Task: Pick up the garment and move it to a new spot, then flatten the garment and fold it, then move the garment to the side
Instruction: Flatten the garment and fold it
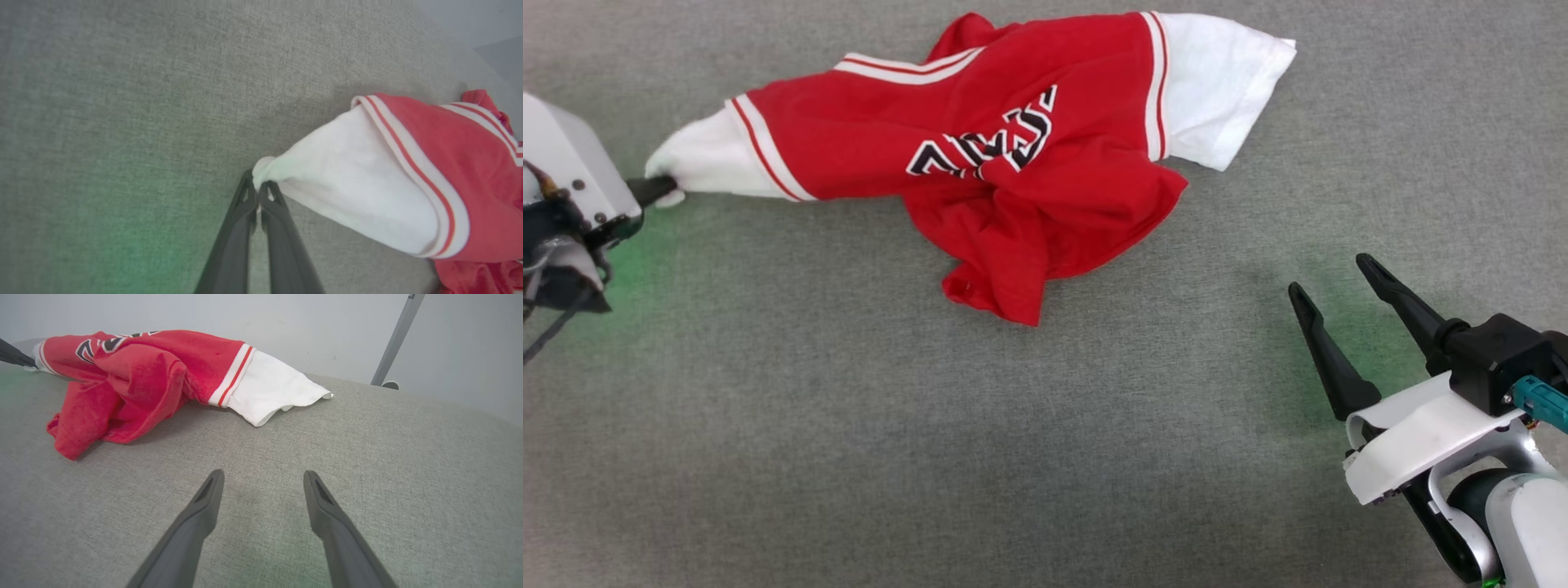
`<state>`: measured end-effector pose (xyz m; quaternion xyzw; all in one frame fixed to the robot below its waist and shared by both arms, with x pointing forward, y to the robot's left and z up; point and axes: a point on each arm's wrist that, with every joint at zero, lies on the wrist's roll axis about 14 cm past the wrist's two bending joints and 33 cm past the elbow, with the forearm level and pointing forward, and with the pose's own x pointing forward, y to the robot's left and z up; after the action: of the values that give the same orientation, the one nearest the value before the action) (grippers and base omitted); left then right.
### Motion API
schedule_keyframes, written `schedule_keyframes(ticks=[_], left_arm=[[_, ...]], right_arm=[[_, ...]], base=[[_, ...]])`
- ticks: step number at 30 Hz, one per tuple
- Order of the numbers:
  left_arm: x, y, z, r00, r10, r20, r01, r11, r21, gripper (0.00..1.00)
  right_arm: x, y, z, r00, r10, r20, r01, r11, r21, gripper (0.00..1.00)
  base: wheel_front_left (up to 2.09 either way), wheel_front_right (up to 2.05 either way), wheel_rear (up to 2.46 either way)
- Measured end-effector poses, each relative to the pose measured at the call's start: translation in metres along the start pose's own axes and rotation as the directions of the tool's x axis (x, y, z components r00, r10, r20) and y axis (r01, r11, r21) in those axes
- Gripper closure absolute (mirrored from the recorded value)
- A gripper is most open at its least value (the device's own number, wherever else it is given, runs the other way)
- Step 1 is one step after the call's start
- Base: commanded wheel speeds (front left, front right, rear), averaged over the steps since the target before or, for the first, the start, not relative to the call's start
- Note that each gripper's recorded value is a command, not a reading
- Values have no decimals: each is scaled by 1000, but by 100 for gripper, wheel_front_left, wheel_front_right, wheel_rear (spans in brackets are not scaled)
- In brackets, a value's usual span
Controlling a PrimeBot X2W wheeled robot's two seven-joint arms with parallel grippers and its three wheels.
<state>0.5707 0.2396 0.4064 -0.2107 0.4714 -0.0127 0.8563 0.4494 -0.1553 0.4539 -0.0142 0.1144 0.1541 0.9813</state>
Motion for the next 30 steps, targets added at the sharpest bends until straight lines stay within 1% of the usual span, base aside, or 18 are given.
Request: schedule_keyframes(ticks=[1,2,7,11,13,15,17,19,21,26,30], left_arm=[[1,-2,2,1000,0,12,0,1000,12,15],[2,-3,4,1000,-5,22,5,1000,22,0],[-11,-10,16,996,-38,81,31,996,87,0],[-36,-8,30,989,-44,138,25,991,134,0],[-49,-8,34,988,-52,148,32,990,136,0],[-55,-14,23,992,-83,98,67,986,151,0],[-59,-25,10,989,-140,46,133,982,134,0],[-63,-37,3,982,-187,25,182,974,135,0],[-64,-47,-1,977,-213,10,209,966,151,0],[-50,-70,-13,972,-234,-33,236,956,175,0],[-34,-75,-18,976,-211,-54,217,959,182,0]], right_arm=[[0,-1,-1,1000,-3,-3,3,1000,0,0],[-1,-2,-1,1000,-6,-4,6,1000,1,0],[-3,1,2,1000,-4,2,4,1000,3,0],[-4,8,10,1000,15,23,-15,1000,4,0],[-6,13,11,999,23,27,-23,1000,10,0],[-7,16,15,999,31,37,-32,999,12,0],[-7,20,18,998,40,46,-41,999,12,0],[-6,23,19,998,48,50,-49,999,14,0],[-6,26,20,997,54,54,-55,998,16,0],[-5,24,17,997,50,51,-52,998,23,0],[-5,19,14,998,32,49,-33,999,31,0]], base=[[0,0,0],[0,0,0],[0,0,0],[0,0,0],[0,0,0],[0,0,0],[0,0,0],[0,0,0],[0,0,0],[0,0,0],[0,0,0]])
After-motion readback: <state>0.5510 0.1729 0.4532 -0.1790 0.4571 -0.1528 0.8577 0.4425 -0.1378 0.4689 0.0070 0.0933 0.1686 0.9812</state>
